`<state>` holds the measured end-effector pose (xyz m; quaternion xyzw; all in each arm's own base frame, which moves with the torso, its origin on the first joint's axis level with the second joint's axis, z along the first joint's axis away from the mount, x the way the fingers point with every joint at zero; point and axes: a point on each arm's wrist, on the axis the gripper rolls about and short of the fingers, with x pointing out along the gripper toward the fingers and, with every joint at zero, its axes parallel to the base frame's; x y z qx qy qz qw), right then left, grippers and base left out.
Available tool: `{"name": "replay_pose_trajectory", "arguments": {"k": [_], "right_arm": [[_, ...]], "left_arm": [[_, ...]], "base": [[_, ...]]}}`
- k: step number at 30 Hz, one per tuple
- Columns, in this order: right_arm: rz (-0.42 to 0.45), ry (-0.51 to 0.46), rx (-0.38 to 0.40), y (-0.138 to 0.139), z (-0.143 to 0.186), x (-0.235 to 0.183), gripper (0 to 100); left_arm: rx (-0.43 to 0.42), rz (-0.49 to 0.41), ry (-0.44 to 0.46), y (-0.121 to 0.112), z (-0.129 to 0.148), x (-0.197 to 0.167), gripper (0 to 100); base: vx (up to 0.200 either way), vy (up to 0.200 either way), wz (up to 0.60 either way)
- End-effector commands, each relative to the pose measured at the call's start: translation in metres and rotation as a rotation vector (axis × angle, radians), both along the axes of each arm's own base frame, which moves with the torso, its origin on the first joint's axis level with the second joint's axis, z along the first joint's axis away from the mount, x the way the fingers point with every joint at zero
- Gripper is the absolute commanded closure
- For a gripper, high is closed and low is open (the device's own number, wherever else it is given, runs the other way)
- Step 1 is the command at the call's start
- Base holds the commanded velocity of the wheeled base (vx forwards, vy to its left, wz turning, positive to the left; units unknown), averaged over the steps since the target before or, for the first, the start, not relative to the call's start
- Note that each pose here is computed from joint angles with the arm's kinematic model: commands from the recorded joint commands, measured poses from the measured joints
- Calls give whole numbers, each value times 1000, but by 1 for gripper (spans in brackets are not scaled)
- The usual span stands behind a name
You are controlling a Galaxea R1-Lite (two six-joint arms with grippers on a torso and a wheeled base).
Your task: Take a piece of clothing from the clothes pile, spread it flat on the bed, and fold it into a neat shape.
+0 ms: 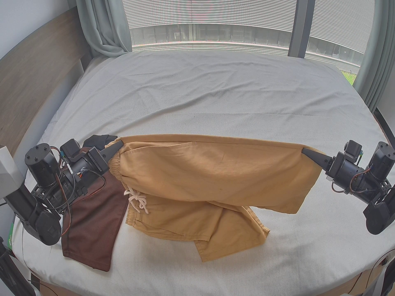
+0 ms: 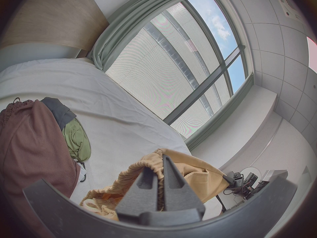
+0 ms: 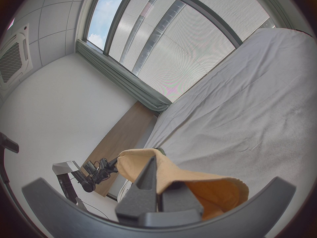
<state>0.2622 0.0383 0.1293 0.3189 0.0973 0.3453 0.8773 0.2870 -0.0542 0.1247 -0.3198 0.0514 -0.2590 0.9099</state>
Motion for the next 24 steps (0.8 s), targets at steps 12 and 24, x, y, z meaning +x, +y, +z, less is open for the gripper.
{"name": "replay_pose_trajectory", "arguments": {"k": [12,24], "right_arm": [[-20,5,-2,-5,-2,3,100],[-26,26,-5,-7,-8,7,100]], "left_arm": [[-2,7,4,2,-1,1,100],[-2,6,1,2,0,2,100]], "base": [[0,0,0],[0,0,0]]}}
